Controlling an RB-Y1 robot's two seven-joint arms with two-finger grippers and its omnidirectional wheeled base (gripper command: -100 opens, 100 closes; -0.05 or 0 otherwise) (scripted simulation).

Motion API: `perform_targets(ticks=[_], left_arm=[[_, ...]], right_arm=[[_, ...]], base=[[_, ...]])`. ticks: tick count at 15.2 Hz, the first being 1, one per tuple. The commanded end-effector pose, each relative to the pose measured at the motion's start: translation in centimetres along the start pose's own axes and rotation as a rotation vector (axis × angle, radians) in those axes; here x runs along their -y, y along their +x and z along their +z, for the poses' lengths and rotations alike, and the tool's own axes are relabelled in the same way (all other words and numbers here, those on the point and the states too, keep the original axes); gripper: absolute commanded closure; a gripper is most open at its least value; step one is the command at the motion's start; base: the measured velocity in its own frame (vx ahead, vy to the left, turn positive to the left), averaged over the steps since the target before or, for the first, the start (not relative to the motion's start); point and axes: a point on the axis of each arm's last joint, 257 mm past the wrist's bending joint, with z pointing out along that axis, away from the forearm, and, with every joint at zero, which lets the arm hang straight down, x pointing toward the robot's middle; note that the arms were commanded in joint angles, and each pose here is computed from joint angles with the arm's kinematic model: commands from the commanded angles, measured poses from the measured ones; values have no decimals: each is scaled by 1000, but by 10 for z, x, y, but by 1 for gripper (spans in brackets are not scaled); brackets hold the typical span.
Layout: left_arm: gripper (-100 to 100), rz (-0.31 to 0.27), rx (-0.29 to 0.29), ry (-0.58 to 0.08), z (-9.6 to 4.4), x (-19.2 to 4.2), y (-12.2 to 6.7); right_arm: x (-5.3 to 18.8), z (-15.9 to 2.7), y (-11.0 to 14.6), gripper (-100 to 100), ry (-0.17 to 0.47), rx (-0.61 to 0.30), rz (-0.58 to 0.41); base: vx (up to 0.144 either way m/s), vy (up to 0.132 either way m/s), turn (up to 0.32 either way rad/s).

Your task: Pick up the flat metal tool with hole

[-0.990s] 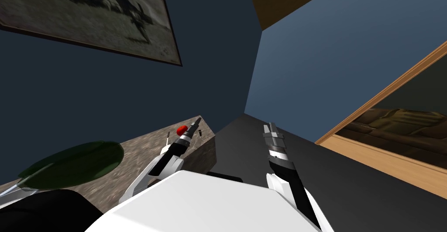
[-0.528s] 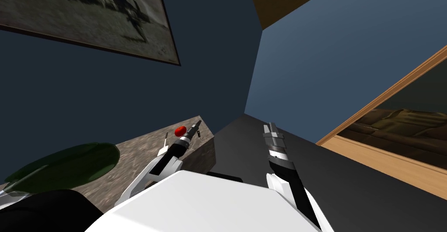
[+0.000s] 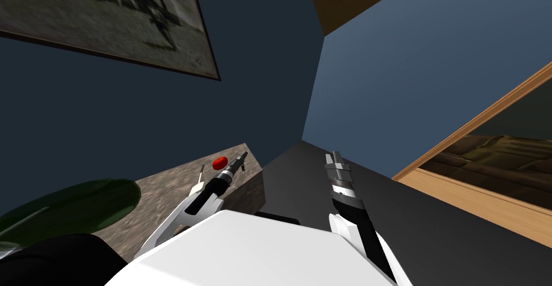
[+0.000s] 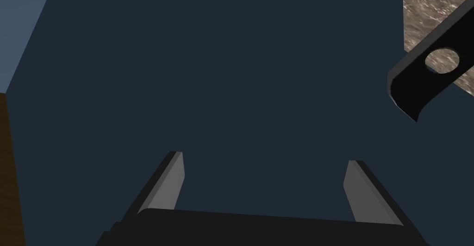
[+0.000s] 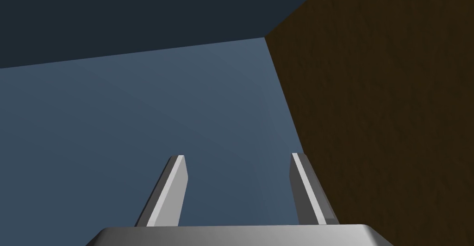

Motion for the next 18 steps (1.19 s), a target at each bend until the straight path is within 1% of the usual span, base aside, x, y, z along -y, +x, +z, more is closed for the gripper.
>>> perform_targets(ticks=[1, 2, 4, 5, 6, 7, 8, 10, 11, 12, 13, 14, 15, 16, 17, 18], left_arm=[[-100, 27, -23, -46, -2, -13, 6], [-100, 62, -33, -75, -4, -21, 8], [-100, 62, -45, -94, -5, -26, 11], [-100, 95, -59, -127, -7, -36, 13], [-100, 94, -68, -142, -8, -39, 16], [-100, 94, -68, -142, -8, -39, 16], [-100, 126, -84, -177, -12, -49, 18], [-100, 126, -91, -188, -12, -52, 20], [-100, 156, -108, -225, -16, -63, 23], [-100, 156, -114, -234, -17, -65, 24], [-100, 184, -127, -261, -21, -73, 25], [-100, 184, -137, -277, -22, -77, 28], [-100, 184, -138, -278, -22, -77, 28], [-100, 210, -157, -315, -28, -87, 31], [-100, 210, -161, -321, -28, -89, 31], [-100, 236, -176, -350, -33, -97, 33]], right_arm=[[0, 0, 0, 0, 0, 0, 0], [0, 0, 0, 0, 0, 0, 0], [0, 0, 0, 0, 0, 0, 0], [0, 0, 0, 0, 0, 0, 0], [0, 0, 0, 0, 0, 0, 0], [0, 0, 0, 0, 0, 0, 0], [0, 0, 0, 0, 0, 0, 0], [0, 0, 0, 0, 0, 0, 0], [0, 0, 0, 0, 0, 0, 0], [0, 0, 0, 0, 0, 0, 0], [0, 0, 0, 0, 0, 0, 0], [0, 0, 0, 0, 0, 0, 0], [0, 0, 0, 0, 0, 0, 0], [0, 0, 0, 0, 0, 0, 0], [0, 0, 0, 0, 0, 0, 0], [0, 0, 0, 0, 0, 0, 0]], base=[[40, -35, 6], [52, -41, 8], [42, -32, 9], [31, -23, 3], [33, -23, 4], [23, -18, 3], [34, -32, 1], [35, -32, 6], [34, -23, 3], [37, -27, 4], [45, -34, 2], [47, -39, 5], [34, -34, 4], [33, -38, 2], [33, -39, 2], [46, -46, 2]])
